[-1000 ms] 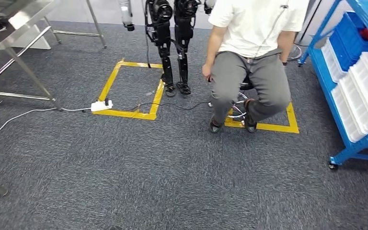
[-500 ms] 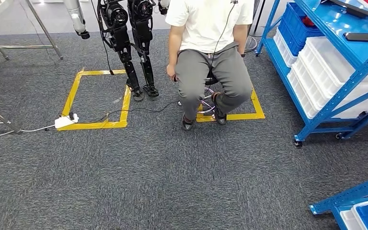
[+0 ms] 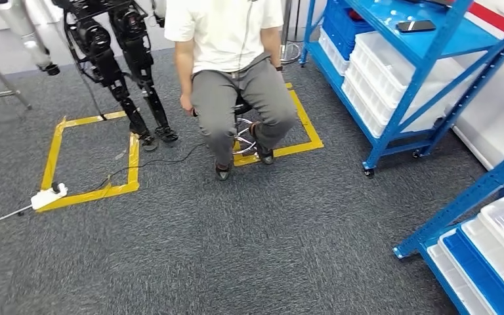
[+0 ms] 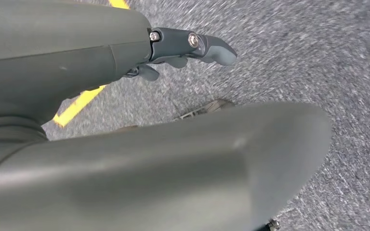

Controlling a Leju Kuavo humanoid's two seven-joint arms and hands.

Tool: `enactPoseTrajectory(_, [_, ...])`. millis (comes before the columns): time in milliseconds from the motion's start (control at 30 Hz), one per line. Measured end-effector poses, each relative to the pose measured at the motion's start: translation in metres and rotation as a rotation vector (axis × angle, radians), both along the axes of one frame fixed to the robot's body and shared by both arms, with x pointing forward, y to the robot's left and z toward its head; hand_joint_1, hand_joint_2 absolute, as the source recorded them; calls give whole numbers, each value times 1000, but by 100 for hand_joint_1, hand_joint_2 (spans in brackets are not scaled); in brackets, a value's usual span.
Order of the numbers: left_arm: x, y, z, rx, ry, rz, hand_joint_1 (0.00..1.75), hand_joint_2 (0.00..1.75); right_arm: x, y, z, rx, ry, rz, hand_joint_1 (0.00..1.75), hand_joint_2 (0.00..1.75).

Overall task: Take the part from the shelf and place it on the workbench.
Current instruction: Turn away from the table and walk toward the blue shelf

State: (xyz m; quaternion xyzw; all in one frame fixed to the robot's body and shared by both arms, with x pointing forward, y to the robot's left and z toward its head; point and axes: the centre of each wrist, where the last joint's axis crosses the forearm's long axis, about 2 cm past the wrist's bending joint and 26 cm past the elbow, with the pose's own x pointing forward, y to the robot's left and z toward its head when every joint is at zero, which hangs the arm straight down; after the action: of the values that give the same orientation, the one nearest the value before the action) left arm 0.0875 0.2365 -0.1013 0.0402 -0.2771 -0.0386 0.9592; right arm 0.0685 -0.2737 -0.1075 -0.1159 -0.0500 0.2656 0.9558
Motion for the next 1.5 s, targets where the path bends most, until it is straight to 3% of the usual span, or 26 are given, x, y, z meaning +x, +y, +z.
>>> enactPoseTrajectory(1500, [-2, -1, 0, -2, 15, 0, 0, 0, -1, -1, 0, -11, 16, 28, 0, 175])
